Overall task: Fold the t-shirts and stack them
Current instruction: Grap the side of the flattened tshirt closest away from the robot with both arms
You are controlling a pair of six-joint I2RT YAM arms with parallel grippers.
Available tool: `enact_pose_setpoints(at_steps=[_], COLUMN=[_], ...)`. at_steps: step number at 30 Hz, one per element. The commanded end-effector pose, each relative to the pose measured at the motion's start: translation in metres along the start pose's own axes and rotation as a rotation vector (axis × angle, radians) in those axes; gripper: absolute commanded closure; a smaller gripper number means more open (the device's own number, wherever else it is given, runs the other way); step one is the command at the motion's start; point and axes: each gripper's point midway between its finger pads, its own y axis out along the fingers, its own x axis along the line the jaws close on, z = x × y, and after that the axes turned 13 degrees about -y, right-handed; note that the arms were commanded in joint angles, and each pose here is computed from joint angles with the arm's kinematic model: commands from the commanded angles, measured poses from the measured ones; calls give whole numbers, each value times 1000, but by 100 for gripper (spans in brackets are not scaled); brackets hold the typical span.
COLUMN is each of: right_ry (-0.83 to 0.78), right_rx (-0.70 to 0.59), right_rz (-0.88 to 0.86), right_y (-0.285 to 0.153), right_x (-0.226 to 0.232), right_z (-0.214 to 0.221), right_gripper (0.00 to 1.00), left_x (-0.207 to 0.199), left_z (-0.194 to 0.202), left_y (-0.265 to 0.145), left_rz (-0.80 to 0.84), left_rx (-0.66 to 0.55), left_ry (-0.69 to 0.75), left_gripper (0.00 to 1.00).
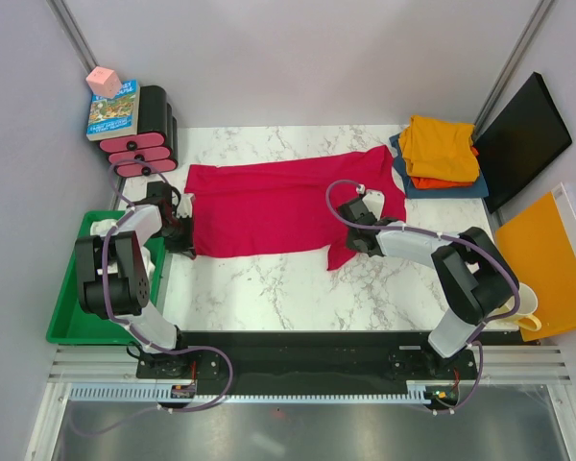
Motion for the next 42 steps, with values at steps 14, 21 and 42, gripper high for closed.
enact_pose_setpoints(at_steps=[14,21,42], right_ry=[-1,25,40], right_rx=[-54,-103,-69], right_rz=[63,53,23], right_y=[0,-3,11], right_x=[-8,-8,-6], right_z=[-21,-33,-19], right_gripper=[59,62,95], left_x=[1,1,1], left_z=[-8,-8,-8], left_y=[-2,-2,-1], left_rz=[2,2,2], left_rx=[-20,-19,-17], left_ry=[24,26,24], left_gripper=[98,98,98])
